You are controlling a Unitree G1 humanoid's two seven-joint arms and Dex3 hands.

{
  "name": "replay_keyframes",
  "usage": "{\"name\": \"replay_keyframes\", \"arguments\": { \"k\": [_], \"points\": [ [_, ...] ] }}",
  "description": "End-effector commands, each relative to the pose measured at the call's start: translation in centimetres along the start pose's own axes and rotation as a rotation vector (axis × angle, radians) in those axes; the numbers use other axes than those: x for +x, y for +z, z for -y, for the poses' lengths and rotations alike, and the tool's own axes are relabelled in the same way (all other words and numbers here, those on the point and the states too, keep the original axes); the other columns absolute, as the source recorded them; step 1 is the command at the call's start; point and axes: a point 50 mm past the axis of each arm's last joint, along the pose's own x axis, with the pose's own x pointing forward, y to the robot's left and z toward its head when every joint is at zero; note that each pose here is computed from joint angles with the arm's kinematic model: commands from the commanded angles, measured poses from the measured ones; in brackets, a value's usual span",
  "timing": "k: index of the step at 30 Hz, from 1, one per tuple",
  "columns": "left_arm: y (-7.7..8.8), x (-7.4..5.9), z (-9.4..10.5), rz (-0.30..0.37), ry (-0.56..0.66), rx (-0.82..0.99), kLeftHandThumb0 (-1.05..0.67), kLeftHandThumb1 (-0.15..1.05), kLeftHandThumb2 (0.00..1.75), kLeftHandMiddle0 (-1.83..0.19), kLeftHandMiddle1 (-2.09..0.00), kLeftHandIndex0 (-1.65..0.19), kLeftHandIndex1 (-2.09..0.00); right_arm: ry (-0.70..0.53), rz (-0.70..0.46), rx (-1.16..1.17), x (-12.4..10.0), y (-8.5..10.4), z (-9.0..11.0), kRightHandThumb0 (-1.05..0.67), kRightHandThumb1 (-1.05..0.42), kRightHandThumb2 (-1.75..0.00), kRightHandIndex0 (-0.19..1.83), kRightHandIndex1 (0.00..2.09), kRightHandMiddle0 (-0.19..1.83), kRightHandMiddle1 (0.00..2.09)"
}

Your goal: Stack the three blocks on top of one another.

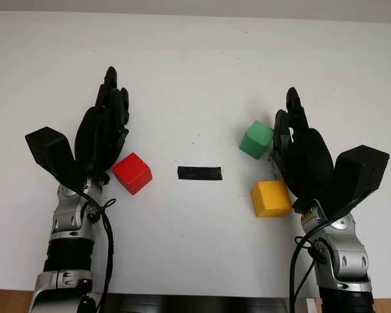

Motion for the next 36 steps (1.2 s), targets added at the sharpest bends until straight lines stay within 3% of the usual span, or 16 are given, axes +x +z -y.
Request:
{"name": "replay_keyframes", "arguments": {
  "k": [1, 15, 21, 25, 27, 28, 32, 36],
  "points": [
    [0.2, -0.2, 0.0, 0.009, 0.001, 0.008, -0.76, 1.05, 0.64, 0.19, 0.0, 0.19, 0.0, 0.001, 0.013, -0.011, -0.3, 0.3, 0.1, -0.69, -1.05, -0.73, -0.19, 0.0, -0.19, 0.0],
    [0.4, -0.2, -0.4, 0.002, 0.001, 0.035, -0.77, 1.05, 0.63, 0.19, 0.0, 0.19, 0.0, -0.015, 0.047, -0.026, 0.3, 1.3, 0.8, -0.66, -1.05, -0.71, -0.19, 0.0, -0.19, 0.0],
    [3.5, 0.5, -2.5, 0.107, -0.028, 0.207, -0.76, 1.05, 0.42, 0.13, -0.06, 0.11, -0.05, -0.03, 0.085, -0.088, 0.3, 3.2, 2.5, -0.68, -1.05, -0.65, -0.19, 0.0, -0.19, 0.0],
    [6.3, 1.0, -3.8, 0.146, -0.071, 0.419, -0.7, 1.05, 0.22, -0.31, -0.24, -0.26, -0.25, -0.029, 0.082, -0.08, 0.5, 4.7, 3.5, -0.7, -1.05, -0.64, -0.19, 0.0, -0.19, 0.0],
    [8.1, 1.4, -4.6, 0.124, -0.164, 0.598, -0.69, 1.05, 0.15, -0.42, -0.27, -0.41, -0.32, -0.02, 0.082, -0.043, 0.7, 5.5, 4.1, -0.7, -1.05, -0.61, -0.19, 0.0, -0.19, 0.0],
    [9.1, 1.5, -4.9, 0.1, -0.228, 0.681, -0.67, 1.04, 0.08, -0.45, -0.16, -0.49, -0.26, -0.017, 0.083, -0.036, 0.8, 5.8, 4.3, -0.7, -1.05, -0.6, -0.19, 0.0, -0.19, 0.0],
    [11.3, 1.9, -5.8, 0.016, -0.358, 0.873, -0.72, 0.97, 0.05, -0.32, -0.05, -0.51, -0.13, -0.013, 0.082, -0.047, 0.9, 6.3, 4.4, -0.68, -1.05, -0.63, -0.19, 0.0, -0.19, 0.0],
    [13.2, 2.1, -5.5, -0.007, -0.448, 1.082, -0.7, 0.87, 0.02, -0.18, -0.02, -0.48, -0.07, -0.014, 0.086, -0.056, 0.9, 6.4, 4.2, -0.68, -1.05, -0.63, -0.19, 0.0, -0.19, 0.0]
  ]
}}
